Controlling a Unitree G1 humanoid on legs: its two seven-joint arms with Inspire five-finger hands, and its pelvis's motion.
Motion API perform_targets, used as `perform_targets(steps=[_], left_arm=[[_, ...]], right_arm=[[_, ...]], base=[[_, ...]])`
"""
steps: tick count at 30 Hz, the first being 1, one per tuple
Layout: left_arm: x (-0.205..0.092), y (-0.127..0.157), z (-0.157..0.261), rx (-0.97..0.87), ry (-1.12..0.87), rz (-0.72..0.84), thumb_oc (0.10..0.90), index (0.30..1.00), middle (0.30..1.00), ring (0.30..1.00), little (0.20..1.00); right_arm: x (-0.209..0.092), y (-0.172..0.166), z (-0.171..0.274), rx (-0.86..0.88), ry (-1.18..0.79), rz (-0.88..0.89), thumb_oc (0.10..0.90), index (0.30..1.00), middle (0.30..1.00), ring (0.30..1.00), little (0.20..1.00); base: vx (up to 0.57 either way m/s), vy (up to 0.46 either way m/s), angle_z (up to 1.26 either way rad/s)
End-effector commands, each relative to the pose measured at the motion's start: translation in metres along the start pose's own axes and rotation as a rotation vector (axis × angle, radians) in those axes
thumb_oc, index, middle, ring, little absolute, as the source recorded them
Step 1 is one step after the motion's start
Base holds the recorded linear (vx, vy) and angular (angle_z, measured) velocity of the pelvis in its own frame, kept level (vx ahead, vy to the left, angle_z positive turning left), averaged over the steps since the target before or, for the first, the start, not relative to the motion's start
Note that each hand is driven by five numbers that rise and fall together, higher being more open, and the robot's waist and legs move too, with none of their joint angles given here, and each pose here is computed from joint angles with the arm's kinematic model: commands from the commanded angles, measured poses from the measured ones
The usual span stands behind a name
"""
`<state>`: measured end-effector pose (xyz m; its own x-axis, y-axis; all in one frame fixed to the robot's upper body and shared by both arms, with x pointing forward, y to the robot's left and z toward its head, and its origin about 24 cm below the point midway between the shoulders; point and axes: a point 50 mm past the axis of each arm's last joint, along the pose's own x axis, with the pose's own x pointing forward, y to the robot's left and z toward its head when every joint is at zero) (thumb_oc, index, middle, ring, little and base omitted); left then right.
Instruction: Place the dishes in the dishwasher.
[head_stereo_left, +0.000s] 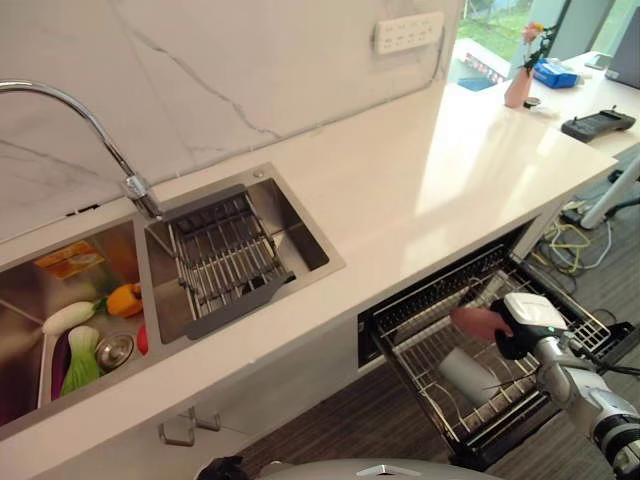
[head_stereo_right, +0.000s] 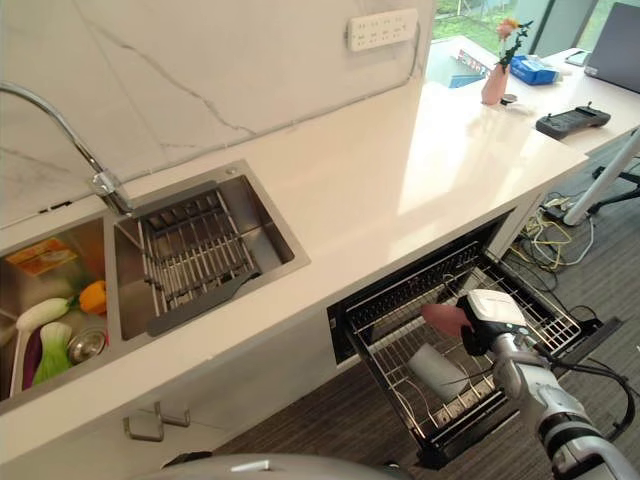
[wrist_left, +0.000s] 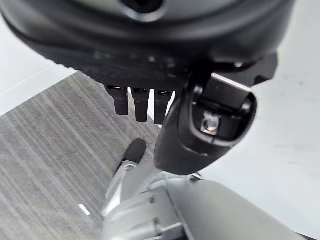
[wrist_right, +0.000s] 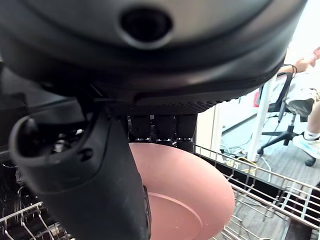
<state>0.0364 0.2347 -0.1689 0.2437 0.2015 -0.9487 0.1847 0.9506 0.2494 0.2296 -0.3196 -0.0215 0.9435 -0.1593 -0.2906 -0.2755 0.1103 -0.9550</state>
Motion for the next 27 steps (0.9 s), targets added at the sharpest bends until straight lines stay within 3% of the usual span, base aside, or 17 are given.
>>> perform_targets(steps=[1,14,19,20,21,24,27], left_arm=[[-0.005,-0.031,-0.022,0.089,0.071,-0.083,0.800,0.900,0.900,0.900,0.900],[-0.002,-0.031,-0.007,0.040,0.039,-0.050,0.800,0.900,0.900,0.900,0.900],[0.000,-0.024,0.001,-0.019,0.020,-0.018,0.800,0.900,0.900,0.900,0.900],[0.000,-0.024,0.003,-0.037,0.015,-0.010,0.800,0.900,0.900,0.900,0.900],[0.001,-0.022,0.005,-0.063,0.013,0.003,0.800,0.900,0.900,0.900,0.900],[0.000,-0.028,0.005,-0.119,0.026,-0.012,0.800,0.900,0.900,0.900,0.900],[0.000,-0.029,-0.002,-0.141,0.061,-0.018,0.800,0.900,0.900,0.900,0.900]], right_arm=[[0.031,-0.065,0.025,0.136,-0.054,-0.311,0.800,0.900,0.900,0.900,0.900],[0.013,-0.040,0.039,0.281,-0.119,-0.236,0.800,0.900,0.900,0.900,0.900],[0.004,-0.081,0.010,0.344,-0.027,-0.484,0.800,0.900,0.900,0.900,0.900],[-0.002,-0.087,-0.003,0.356,0.025,-0.539,0.569,0.554,0.554,0.554,0.554],[-0.009,-0.096,-0.021,0.404,0.106,-0.635,0.400,0.300,0.300,0.300,0.300],[-0.034,-0.088,-0.074,0.644,0.411,-0.819,0.400,0.300,0.300,0.300,0.300],[-0.075,-0.053,-0.127,0.751,0.775,-0.886,0.400,0.300,0.300,0.300,0.300]], base=[[0.02,0.004,0.16],[0.01,-0.009,-0.01],[0.01,-0.026,-0.14],[0.01,-0.023,-0.13],[0.01,-0.018,-0.19],[0.02,-0.006,-0.14],[0.01,-0.003,-0.03]])
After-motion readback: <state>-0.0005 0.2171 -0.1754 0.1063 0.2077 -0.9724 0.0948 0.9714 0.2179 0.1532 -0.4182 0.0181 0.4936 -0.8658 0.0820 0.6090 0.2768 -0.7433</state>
